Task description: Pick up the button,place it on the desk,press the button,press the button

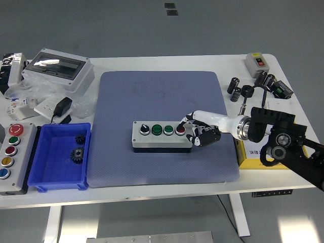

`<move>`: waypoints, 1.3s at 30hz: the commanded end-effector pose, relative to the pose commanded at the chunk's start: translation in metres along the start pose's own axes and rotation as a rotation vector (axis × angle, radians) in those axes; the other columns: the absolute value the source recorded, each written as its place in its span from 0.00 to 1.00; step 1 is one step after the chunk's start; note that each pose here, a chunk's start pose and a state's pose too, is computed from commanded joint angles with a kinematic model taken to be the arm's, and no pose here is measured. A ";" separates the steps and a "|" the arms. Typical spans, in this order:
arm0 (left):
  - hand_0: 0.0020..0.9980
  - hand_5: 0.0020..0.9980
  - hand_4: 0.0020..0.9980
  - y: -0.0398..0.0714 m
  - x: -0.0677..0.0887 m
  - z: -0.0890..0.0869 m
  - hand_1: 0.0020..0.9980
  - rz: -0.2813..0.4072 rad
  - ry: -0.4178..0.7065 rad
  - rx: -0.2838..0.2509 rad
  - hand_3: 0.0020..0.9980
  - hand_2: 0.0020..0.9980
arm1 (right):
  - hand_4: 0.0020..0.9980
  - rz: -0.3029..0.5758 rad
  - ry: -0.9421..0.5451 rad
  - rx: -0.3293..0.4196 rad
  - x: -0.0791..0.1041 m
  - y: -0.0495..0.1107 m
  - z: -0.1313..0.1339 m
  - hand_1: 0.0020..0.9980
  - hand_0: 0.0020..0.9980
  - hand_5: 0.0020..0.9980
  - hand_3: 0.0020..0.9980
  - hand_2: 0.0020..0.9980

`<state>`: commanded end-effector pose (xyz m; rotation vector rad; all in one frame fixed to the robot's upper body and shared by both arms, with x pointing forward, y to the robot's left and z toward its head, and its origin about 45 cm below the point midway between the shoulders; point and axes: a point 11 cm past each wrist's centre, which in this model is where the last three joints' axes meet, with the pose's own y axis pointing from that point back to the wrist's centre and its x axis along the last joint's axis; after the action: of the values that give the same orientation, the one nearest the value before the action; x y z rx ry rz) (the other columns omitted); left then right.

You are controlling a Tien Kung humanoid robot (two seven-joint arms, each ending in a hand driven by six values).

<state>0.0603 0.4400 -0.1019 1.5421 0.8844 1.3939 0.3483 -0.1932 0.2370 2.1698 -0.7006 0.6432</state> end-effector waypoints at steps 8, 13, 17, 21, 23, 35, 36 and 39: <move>0.62 0.18 0.61 0.000 -0.001 -0.001 0.54 -0.002 0.002 0.001 0.59 0.52 | 0.44 0.148 -0.130 0.180 0.033 0.024 -0.025 0.12 0.00 0.00 0.74 0.23; 0.62 0.18 0.62 0.000 -0.002 -0.002 0.54 -0.004 0.003 0.000 0.59 0.52 | 0.44 0.363 -0.261 0.241 0.047 0.029 -0.007 0.12 0.00 0.00 0.74 0.23; 0.62 0.18 0.62 0.000 -0.004 -0.004 0.54 -0.007 0.003 0.003 0.59 0.52 | 0.44 0.540 -0.440 0.285 0.052 0.033 0.017 0.12 0.00 0.00 0.74 0.23; 0.62 0.18 0.62 0.000 -0.004 -0.005 0.54 -0.005 0.004 0.001 0.59 0.52 | 0.37 0.735 -0.603 0.323 0.054 0.048 0.042 0.15 0.00 0.06 0.74 0.31; 0.62 0.18 0.62 -0.001 -0.003 -0.005 0.54 -0.003 0.004 -0.001 0.59 0.52 | 0.37 0.838 -0.659 0.330 0.057 0.061 0.057 0.15 0.00 0.06 0.74 0.31; 0.62 0.18 0.62 0.000 -0.002 -0.004 0.54 -0.002 0.001 -0.003 0.59 0.52 | 0.63 1.034 -0.764 0.323 0.059 0.087 0.089 0.67 0.57 0.29 0.72 0.68; 0.63 0.18 0.62 0.000 -0.001 -0.003 0.54 -0.001 0.001 -0.004 0.59 0.52 | 0.66 1.036 -0.770 0.321 0.058 0.087 0.091 0.68 0.64 0.34 0.70 0.69; 0.63 0.18 0.62 0.000 0.001 -0.003 0.54 0.001 0.000 -0.004 0.59 0.52 | 0.66 1.044 -0.784 0.317 0.057 0.089 0.095 0.68 0.64 0.34 0.70 0.69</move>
<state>0.0573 0.4412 -0.1021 1.5403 0.8801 1.3957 0.3517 -0.3331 0.2618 2.2023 -2.3537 0.3611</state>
